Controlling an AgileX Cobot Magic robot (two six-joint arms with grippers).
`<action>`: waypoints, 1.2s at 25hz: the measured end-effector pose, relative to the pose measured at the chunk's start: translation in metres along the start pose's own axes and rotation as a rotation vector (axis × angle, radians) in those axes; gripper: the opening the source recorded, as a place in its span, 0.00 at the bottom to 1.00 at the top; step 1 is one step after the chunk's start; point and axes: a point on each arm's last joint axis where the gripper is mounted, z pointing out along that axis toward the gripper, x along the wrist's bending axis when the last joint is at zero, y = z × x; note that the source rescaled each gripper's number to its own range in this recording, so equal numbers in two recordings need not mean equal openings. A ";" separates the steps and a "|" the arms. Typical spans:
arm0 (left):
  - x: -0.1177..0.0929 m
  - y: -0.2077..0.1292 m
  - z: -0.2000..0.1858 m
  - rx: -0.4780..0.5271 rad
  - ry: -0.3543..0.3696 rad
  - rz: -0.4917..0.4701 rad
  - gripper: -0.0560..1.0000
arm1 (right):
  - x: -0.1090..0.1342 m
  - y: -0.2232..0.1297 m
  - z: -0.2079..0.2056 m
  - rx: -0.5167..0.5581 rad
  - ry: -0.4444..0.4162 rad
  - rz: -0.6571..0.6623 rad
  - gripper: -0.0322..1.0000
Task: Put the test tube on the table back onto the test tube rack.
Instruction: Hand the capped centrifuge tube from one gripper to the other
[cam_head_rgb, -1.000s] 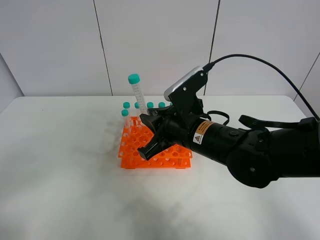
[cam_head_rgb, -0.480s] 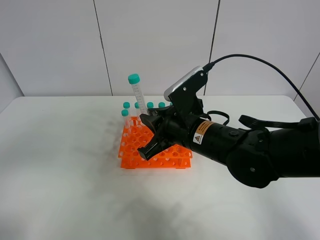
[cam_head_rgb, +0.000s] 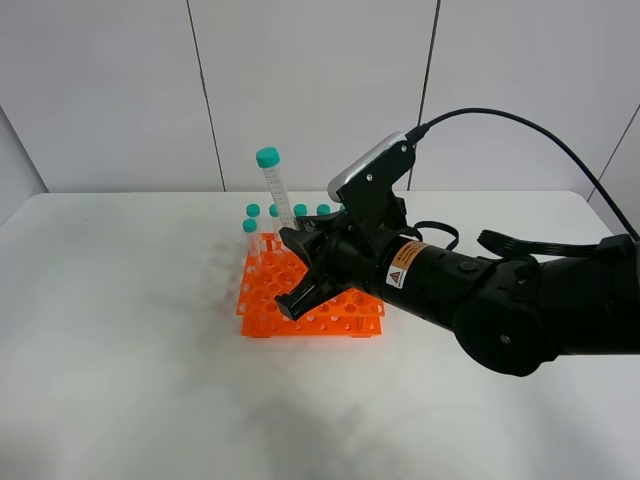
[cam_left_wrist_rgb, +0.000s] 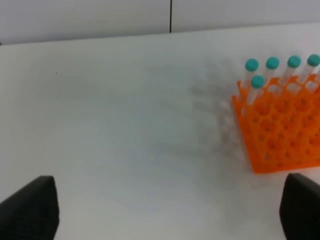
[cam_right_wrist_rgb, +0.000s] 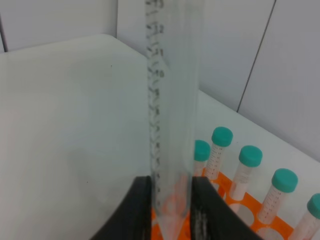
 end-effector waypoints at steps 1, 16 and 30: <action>0.000 0.002 0.006 0.018 -0.001 0.012 1.00 | 0.000 0.000 0.000 0.000 0.000 0.000 0.03; -0.041 0.008 0.009 -0.038 -0.327 0.242 1.00 | 0.000 0.000 0.000 0.001 0.000 0.000 0.03; -0.057 0.016 0.014 -0.094 -0.412 0.280 1.00 | 0.000 0.000 0.000 0.001 0.000 0.000 0.03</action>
